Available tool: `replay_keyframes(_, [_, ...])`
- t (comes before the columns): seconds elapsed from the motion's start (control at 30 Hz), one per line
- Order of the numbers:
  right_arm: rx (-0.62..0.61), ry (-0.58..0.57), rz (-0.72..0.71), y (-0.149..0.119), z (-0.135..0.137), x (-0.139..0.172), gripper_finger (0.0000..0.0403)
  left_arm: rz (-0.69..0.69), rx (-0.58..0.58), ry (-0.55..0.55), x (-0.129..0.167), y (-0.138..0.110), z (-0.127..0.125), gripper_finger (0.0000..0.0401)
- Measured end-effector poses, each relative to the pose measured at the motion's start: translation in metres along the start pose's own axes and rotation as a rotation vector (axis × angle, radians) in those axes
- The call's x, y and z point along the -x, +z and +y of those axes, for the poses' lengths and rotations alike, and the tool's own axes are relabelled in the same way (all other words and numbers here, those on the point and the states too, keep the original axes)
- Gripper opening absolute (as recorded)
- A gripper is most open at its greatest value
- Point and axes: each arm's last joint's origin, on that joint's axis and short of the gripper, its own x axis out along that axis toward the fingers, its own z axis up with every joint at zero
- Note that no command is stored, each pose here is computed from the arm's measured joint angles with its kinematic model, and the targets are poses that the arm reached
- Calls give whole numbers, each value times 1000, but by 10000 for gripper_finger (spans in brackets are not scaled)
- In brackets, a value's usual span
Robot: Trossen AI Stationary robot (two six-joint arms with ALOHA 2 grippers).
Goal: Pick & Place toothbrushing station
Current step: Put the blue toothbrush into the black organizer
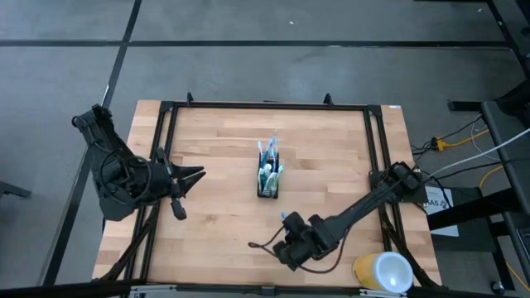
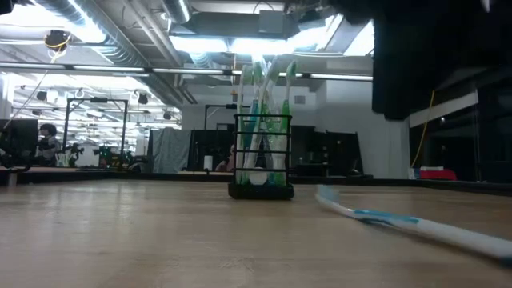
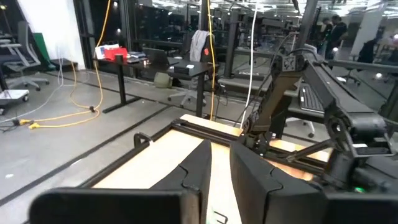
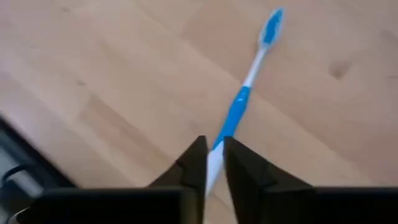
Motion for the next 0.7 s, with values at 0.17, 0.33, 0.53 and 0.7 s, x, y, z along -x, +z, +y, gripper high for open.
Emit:
replay_keyframes(0.17, [-29,-42,76,9,-8,-17,132,3,-5,-10,1,0,0,72])
replay_keyframes(0.33, [-79,-76,145,8,-19,-44,177,9,-9,-32,3,0,-1,79])
replay_keyframes(0.53, [-116,-33,178,3,-19,-62,170,15,-25,-51,4,-1,-2,77])
replay_keyframes(0.7, [-127,8,180,2,-15,-65,155,17,-15,-63,5,0,-3,79])
